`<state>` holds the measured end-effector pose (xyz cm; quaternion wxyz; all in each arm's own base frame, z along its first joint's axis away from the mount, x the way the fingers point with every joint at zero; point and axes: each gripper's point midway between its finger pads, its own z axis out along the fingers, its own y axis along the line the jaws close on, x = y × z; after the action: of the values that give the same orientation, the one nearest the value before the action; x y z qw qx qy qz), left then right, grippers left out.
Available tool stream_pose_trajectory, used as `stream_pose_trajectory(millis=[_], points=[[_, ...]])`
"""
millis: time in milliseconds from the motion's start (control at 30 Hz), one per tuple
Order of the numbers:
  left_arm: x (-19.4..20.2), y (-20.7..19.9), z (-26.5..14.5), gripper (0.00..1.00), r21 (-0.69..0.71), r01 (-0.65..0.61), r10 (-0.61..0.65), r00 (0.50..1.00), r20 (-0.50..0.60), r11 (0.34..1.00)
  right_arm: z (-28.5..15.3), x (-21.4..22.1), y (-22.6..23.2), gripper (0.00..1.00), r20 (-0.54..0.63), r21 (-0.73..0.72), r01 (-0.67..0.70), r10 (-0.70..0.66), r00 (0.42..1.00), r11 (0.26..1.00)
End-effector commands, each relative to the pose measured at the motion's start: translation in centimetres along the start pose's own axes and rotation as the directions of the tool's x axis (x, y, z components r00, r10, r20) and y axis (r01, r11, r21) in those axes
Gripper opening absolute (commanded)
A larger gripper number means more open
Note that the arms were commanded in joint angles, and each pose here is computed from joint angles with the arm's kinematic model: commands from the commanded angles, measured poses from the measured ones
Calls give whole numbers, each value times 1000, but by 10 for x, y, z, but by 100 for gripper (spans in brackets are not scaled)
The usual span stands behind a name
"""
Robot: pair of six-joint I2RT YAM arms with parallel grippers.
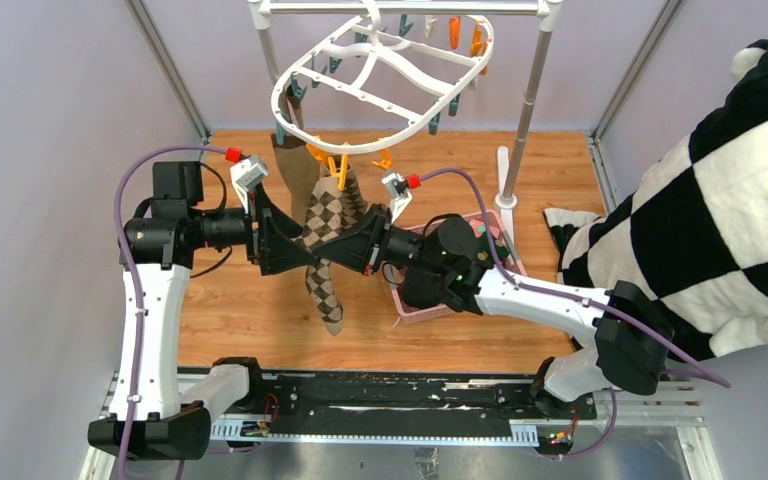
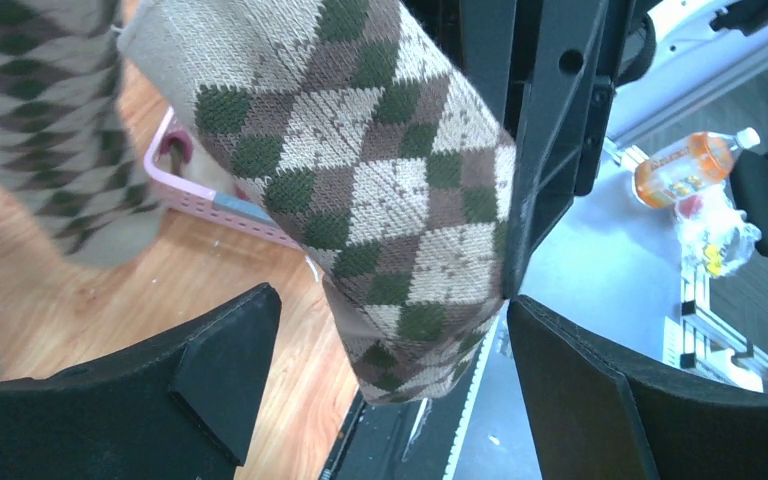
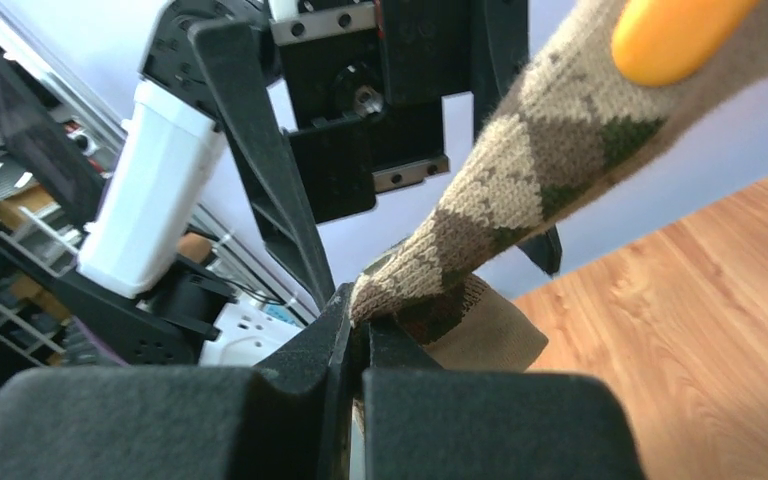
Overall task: Remove the socks clipped to the hanger
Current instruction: Remove the sock from the hanger.
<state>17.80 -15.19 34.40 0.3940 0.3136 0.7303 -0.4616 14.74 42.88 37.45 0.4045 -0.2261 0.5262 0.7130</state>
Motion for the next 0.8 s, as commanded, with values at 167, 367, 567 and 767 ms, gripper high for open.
stream_pose_trajectory(millis=[167, 367, 567, 767], points=[[26, -30, 16, 90, 194, -11, 18, 999, -38, 981, -3, -22, 29, 0, 60, -171, -102, 114, 992, 980], [30, -27, 22, 79, 204, 13, 2, 997, -74, 979, 5, -13, 25, 0, 5, -176, -149, 152, 988, 973], [34, -18, 23, 20, 159, 11, 4, 996, -93, 987, 2, -11, 5, 20, 16, -46, -128, 129, 992, 991], [44, -17, 20, 10, 121, -4, 16, 994, -105, 993, -24, -30, -50, 67, 10, 497, 111, -134, 991, 860]])
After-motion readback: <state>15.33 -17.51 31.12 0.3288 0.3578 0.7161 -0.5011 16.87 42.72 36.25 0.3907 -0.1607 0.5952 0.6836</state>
